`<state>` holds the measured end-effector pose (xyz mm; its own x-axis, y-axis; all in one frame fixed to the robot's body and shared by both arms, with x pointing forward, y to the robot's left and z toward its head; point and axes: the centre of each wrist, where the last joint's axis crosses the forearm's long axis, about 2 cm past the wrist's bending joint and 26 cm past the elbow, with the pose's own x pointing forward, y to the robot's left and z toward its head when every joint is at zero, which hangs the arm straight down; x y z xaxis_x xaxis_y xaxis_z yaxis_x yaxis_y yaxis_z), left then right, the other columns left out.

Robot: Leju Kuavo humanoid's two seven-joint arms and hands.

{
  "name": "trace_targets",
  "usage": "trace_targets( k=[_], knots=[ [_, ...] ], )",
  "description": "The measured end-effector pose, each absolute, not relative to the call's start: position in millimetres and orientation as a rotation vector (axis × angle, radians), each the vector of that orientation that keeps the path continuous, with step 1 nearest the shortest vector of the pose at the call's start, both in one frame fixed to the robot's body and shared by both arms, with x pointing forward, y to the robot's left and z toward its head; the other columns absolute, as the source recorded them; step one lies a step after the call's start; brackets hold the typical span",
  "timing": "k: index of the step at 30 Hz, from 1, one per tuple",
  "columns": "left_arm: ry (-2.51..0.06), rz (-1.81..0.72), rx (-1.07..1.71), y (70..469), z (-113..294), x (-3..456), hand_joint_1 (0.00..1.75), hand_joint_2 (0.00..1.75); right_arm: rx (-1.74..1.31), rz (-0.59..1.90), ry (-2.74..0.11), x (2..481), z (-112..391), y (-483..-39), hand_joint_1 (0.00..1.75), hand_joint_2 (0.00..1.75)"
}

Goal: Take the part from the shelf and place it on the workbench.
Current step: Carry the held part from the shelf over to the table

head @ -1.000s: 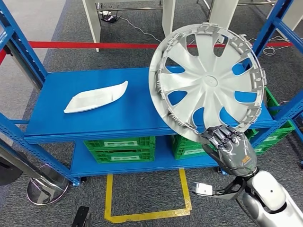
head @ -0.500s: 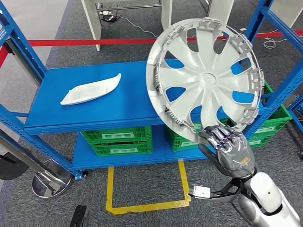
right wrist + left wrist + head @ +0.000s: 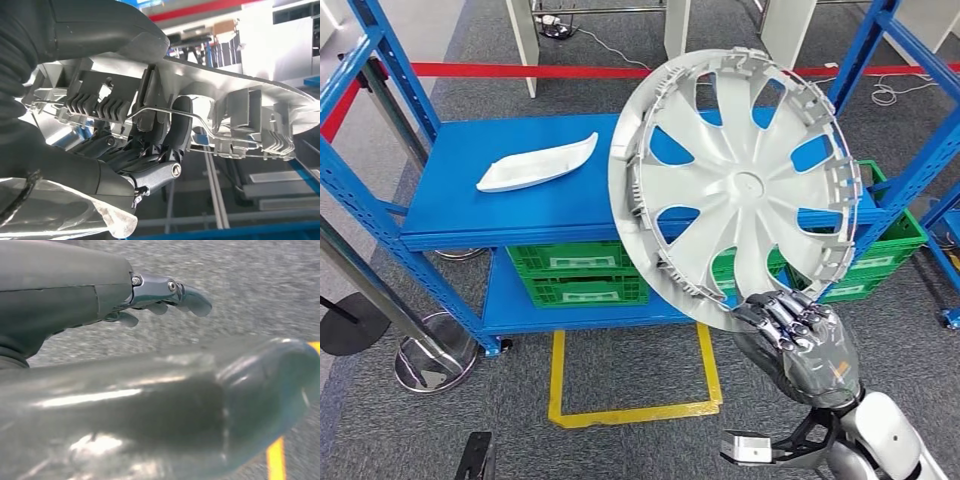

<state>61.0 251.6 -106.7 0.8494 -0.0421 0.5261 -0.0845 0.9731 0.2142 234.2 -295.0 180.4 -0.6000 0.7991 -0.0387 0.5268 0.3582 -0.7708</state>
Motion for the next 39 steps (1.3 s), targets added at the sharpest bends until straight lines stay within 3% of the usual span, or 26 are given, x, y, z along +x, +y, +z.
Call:
trace_targets(
  k=[21, 39],
  knots=[
    [-0.484, 0.012, 0.273, 265, -109, 47, 0.00, 0.00, -1.069, 1.015, -2.298, 200, 166, -291, 1.75, 1.75],
    [-0.461, -0.004, 0.265, 253, -109, 46, 0.00, 0.00, -1.137, 0.939, -2.288, 145, 166, -288, 1.75, 1.75]
  ],
)
